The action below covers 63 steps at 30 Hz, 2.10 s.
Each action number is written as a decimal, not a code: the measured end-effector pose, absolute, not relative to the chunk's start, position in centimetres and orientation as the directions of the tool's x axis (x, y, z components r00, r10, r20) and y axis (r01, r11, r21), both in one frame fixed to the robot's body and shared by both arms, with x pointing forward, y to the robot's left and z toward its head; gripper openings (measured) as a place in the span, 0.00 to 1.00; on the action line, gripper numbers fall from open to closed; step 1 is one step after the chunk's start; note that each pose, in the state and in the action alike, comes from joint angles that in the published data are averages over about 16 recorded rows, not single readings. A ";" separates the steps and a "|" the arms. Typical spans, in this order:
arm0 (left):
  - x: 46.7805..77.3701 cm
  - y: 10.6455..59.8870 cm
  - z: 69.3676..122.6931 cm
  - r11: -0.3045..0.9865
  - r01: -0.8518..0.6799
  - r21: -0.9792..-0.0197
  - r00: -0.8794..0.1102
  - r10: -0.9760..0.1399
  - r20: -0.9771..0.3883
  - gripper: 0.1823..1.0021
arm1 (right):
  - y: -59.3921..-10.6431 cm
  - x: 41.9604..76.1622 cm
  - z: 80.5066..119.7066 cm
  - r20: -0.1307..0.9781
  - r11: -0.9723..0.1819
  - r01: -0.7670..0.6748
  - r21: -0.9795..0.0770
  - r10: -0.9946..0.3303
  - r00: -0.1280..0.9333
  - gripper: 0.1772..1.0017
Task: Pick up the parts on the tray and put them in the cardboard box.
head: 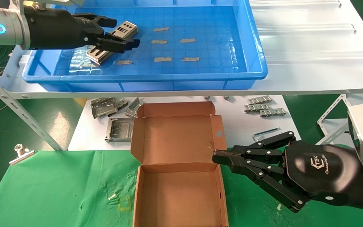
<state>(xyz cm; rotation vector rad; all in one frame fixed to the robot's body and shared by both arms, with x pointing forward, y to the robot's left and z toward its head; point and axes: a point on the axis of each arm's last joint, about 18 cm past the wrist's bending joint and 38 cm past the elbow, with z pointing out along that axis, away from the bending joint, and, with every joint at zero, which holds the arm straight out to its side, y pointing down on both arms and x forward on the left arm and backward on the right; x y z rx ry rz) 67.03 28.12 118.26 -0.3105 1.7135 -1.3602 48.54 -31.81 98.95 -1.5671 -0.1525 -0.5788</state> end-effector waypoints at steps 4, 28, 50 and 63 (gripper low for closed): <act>67.6 28.6 118.2 0.367 0.306 -0.878 -0.545 -0.689 -0.478 1.00 | -31.8 48.5 98.9 0.447 -0.097 0.437 -0.894 -0.249 0.859 0.03; 69.5 29.0 118.2 0.364 0.249 -0.897 -0.482 -0.757 -0.441 0.96 | -31.8 48.5 98.9 0.447 -0.097 0.437 -0.894 -0.249 0.859 0.38; 70.0 29.4 118.0 0.314 0.228 -0.922 -0.471 -0.793 -0.386 0.49 | -31.8 48.5 98.9 0.447 -0.097 0.437 -0.894 -0.249 0.859 0.91; 70.1 29.3 118.5 0.318 0.243 -0.916 -0.452 -0.798 -0.397 0.34 | -31.8 48.5 98.9 0.447 -0.097 0.437 -0.894 -0.249 0.859 1.00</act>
